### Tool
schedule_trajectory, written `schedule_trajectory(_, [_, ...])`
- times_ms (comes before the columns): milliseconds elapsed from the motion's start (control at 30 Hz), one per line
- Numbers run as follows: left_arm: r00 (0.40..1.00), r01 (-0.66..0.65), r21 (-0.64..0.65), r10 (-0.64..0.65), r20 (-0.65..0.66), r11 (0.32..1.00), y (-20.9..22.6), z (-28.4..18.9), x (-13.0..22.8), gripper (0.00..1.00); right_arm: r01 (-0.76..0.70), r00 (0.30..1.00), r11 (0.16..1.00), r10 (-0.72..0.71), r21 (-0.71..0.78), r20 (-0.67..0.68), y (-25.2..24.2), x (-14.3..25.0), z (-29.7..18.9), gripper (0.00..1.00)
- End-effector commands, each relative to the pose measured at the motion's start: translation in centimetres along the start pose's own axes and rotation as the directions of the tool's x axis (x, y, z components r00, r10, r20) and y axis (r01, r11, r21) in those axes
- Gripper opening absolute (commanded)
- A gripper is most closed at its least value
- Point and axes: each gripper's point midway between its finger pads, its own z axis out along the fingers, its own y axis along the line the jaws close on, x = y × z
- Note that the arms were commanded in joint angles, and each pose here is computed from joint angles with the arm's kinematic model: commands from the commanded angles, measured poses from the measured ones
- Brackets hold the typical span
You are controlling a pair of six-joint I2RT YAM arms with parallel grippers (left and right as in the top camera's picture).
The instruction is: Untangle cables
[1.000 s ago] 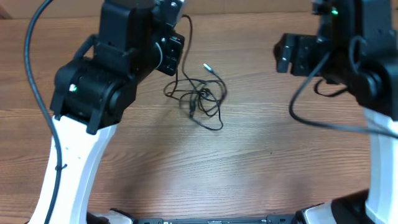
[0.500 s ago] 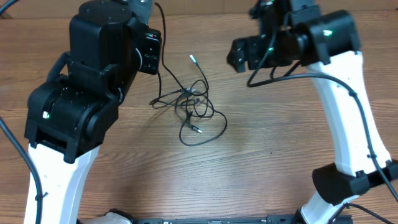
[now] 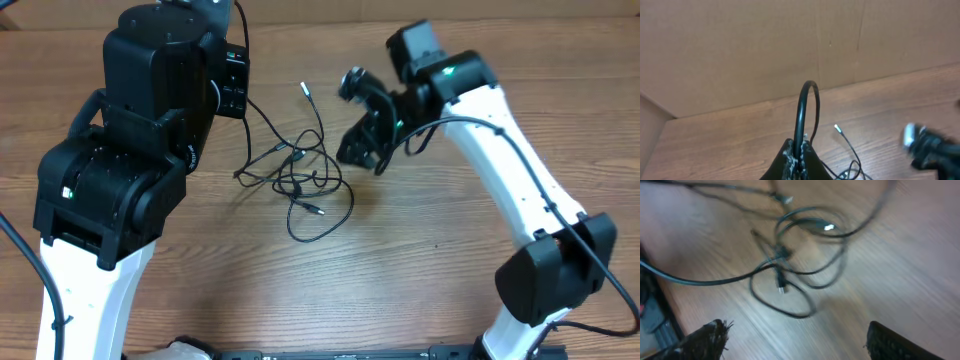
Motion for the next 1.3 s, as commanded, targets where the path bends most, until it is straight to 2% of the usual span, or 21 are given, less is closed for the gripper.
schedule_trajectory(0, [0.999,0.025,-0.026,-0.024,0.036,0.999,1.0,-1.1,-0.8,0.04,0.087,0.996,0.99,-0.09,-0.109,-0.025,4.3,0.3,2.7,0.86])
schedule_trajectory(200, [1.0,0.018,-0.026,-0.018,0.017,0.999,1.0,-1.1,-0.3,0.04,0.177,0.98,0.976,-0.187,-0.128,-0.072,8.7,0.1,4.7,0.86])
schedule_trajectory(367, [1.0,0.013,-0.027,-0.013,0.004,1.0,1.0,-1.1,0.0,0.04,0.325,0.933,0.944,-0.311,0.059,-0.179,8.0,0.5,6.0,0.86])
schedule_trajectory(633, [1.0,0.001,-0.029,-0.002,-0.009,1.0,1.0,-1.1,0.3,0.04,0.357,0.928,0.912,-0.322,0.2,-0.188,6.1,-0.9,5.6,0.85])
schedule_trajectory(1033, [1.0,0.0,-0.053,-0.001,-0.011,0.999,1.4,-1.1,0.4,0.04,0.317,0.948,0.942,-0.313,0.111,-0.055,8.1,-2.9,6.5,0.81])
schedule_trajectory(1067, [1.0,0.0,-0.053,0.0,-0.012,0.999,1.4,-1.1,0.4,0.04,0.318,0.948,0.941,-0.314,0.113,-0.05,8.1,-3.0,6.5,0.77])
schedule_trajectory(1100, [1.0,0.0,-0.053,0.0,-0.012,0.999,1.4,-1.1,0.4,0.04,0.319,0.948,0.941,-0.315,0.113,-0.047,8.1,-3.1,6.5,0.62])
schedule_trajectory(1133, [1.0,0.0,-0.053,0.0,-0.012,0.999,1.4,-1.1,0.4,0.04,0.319,0.948,0.941,-0.316,0.11,-0.045,8.2,-3.1,6.5,0.51])
schedule_trajectory(1267, [1.0,0.0,-0.053,-0.001,-0.012,0.999,1.4,-1.1,0.4,0.04,0.319,0.948,0.943,-0.316,0.098,-0.04,8.4,-3.1,6.6,0.3])
